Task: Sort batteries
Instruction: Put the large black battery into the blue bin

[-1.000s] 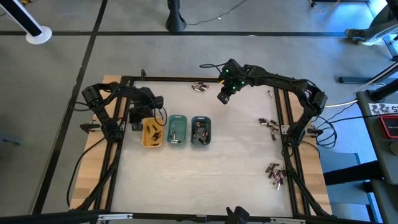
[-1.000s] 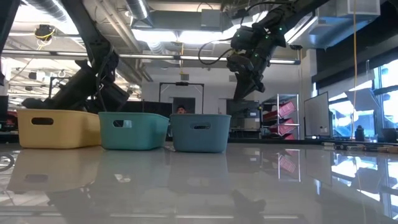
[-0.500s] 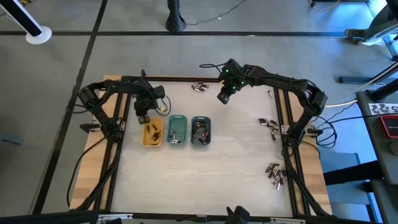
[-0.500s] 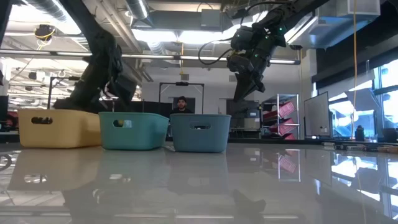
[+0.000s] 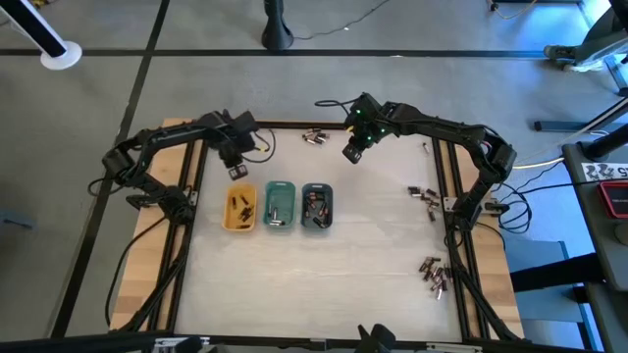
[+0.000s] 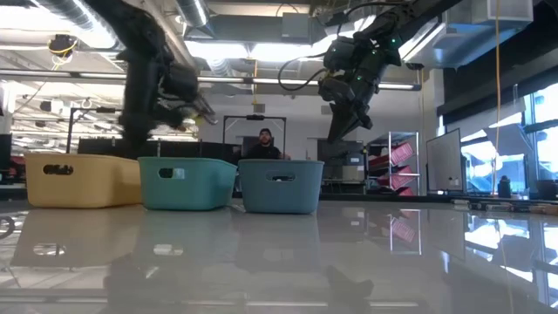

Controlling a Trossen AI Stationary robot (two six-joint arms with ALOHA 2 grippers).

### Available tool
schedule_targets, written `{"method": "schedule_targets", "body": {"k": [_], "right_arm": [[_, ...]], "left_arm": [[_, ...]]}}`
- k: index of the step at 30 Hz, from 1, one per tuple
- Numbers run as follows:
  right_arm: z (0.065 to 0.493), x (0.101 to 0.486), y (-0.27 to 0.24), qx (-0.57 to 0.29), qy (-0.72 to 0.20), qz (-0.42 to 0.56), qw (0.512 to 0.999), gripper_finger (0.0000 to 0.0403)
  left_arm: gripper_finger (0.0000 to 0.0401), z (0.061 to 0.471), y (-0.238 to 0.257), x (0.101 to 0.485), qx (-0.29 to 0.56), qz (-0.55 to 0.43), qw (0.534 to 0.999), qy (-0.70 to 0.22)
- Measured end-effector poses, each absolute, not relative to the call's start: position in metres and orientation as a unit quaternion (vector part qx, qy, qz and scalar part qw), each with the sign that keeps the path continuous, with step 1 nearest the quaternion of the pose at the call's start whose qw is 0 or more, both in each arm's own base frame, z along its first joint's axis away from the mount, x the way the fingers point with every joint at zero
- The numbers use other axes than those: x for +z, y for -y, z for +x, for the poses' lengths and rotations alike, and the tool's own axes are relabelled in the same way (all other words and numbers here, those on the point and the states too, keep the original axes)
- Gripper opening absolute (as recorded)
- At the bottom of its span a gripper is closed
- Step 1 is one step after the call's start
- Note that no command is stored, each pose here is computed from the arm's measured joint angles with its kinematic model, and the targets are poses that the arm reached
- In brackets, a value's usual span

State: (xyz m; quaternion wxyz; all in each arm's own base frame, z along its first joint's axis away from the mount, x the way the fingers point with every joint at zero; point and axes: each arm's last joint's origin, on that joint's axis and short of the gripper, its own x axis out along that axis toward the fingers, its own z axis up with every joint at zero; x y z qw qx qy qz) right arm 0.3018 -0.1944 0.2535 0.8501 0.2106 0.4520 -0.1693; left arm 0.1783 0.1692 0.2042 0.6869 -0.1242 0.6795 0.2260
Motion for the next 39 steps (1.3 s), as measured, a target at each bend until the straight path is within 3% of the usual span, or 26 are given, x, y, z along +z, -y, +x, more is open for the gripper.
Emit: {"method": "schedule_targets", "body": {"k": [8, 13, 19, 27, 39], "right_arm": [[0.300, 0.252, 0.193, -0.178, -0.460, 0.234, 0.838, 0.0003], [0.296, 0.250, 0.191, -0.179, -0.478, 0.246, 0.824, 0.0003], [0.294, 0.253, 0.192, -0.220, -0.475, 0.243, 0.816, 0.0003], [0.287, 0.269, 0.187, -0.222, -0.458, 0.231, 0.829, 0.0003], [0.284, 0.271, 0.185, -0.208, -0.471, 0.212, 0.831, 0.0003]], "left_arm": [[0.0042, 0.227, -0.163, 0.233, 0.101, -0.193, 0.839, -0.499], [0.0049, 0.256, -0.144, 0.244, 0.016, -0.177, 0.888, -0.424], [0.0043, 0.283, -0.128, 0.230, -0.033, -0.144, 0.897, -0.416], [0.0050, 0.307, -0.131, 0.212, -0.076, -0.191, 0.904, -0.374], [0.0051, 0.327, -0.121, 0.187, -0.115, -0.284, 0.874, -0.377]]}}
